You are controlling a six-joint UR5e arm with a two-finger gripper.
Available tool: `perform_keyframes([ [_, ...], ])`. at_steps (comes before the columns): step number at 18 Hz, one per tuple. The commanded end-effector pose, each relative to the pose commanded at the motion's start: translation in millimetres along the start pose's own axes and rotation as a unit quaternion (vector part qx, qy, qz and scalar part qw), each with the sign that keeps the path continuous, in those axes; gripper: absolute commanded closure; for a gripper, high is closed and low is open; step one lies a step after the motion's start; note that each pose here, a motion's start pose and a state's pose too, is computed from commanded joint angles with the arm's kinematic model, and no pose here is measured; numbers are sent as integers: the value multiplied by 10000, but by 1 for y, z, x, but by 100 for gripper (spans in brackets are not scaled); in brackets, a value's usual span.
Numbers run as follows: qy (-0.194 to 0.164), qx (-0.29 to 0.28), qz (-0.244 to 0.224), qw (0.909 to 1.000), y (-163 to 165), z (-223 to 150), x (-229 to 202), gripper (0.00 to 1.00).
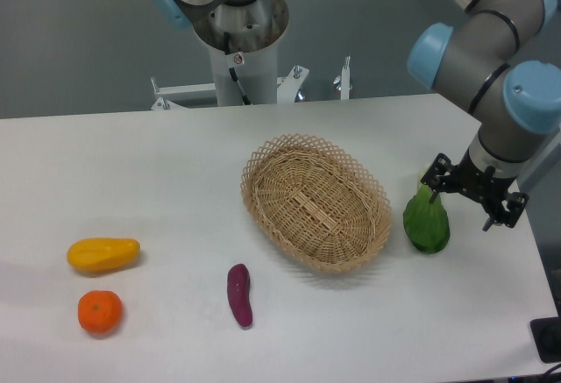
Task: Place the green vegetable on the table
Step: 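Raise the open gripper slightly away from the bok choy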
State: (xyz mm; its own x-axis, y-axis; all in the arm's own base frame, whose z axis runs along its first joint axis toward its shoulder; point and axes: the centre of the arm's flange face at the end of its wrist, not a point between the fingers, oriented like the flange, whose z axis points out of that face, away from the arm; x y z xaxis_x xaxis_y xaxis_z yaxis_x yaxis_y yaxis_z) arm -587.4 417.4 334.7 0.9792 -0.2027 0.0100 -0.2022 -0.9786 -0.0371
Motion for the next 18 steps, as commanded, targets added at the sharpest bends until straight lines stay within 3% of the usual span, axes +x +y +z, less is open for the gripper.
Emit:
perform_keyframes([
  [11, -61, 5, 33, 10000, 0, 5, 4, 0],
  [15, -135, 23, 549, 9984, 2, 9, 12, 0],
  [18, -170, 5, 551, 9983, 3, 10, 11, 0],
])
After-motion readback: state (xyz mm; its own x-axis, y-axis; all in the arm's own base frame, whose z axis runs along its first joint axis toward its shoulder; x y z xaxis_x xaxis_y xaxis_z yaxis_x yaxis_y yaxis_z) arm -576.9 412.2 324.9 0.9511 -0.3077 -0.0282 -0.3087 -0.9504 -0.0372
